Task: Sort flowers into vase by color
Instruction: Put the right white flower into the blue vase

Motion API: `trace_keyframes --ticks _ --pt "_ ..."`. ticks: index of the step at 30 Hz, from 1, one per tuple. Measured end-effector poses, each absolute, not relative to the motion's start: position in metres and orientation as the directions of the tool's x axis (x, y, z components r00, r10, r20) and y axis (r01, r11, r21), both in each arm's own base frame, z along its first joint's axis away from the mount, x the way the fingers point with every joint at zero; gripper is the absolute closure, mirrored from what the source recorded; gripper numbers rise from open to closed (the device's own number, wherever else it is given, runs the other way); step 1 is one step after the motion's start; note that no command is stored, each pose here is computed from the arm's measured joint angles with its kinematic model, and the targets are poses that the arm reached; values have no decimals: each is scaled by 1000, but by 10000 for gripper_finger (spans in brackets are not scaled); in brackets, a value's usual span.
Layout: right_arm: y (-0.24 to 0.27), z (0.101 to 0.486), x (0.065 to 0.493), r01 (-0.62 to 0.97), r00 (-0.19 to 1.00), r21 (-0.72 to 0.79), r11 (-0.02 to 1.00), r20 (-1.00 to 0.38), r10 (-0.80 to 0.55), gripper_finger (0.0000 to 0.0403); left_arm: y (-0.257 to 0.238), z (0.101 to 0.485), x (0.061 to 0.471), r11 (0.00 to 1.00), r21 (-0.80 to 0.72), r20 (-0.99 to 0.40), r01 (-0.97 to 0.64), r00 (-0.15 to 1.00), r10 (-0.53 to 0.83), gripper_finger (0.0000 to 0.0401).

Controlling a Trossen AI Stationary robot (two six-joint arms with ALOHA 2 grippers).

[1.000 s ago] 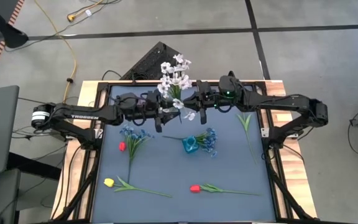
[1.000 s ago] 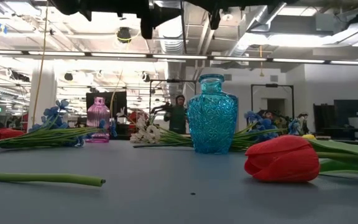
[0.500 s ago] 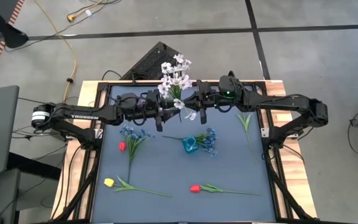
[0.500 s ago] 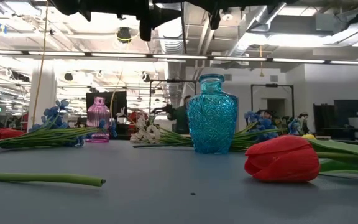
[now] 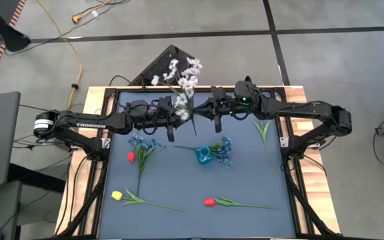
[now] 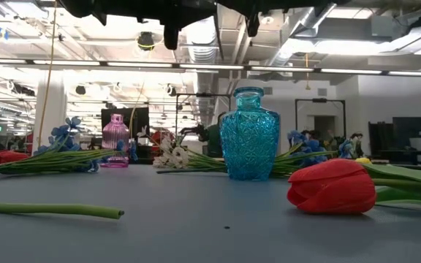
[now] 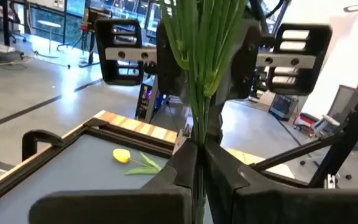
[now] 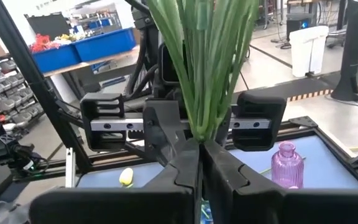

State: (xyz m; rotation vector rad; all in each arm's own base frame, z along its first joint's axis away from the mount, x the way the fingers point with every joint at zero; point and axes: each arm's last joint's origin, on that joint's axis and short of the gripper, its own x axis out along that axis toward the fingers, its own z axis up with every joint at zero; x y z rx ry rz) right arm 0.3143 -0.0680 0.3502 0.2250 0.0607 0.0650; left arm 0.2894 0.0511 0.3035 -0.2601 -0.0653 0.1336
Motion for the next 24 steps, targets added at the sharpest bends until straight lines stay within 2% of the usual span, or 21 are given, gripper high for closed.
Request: trace_keyframes --ticks 5,8,14,19,21,24 --pt "-67 351 314 -59 996 257 965 -50 74 350 51 304 289 963 -241 47 -123 989 139 399" --pt "-69 352 310 -77 993 281 957 -63 99 335 52 303 289 964 -235 47 -126 989 141 399" --pt "-73 356 295 -53 989 297 953 -116 91 257 53 303 289 965 -226 48 -134 988 148 399" --pt "-74 354 276 -46 963 332 942 -236 131 190 53 304 289 968 -217 50 -123 989 137 399" --pt "-70 353 267 -13 947 363 932 -295 128 178 52 304 289 972 -215 51 -99 992 113 399" --pt "-58 352 256 111 922 362 925 -386 40 176 50 304 289 978 -204 51 -48 997 60 399"
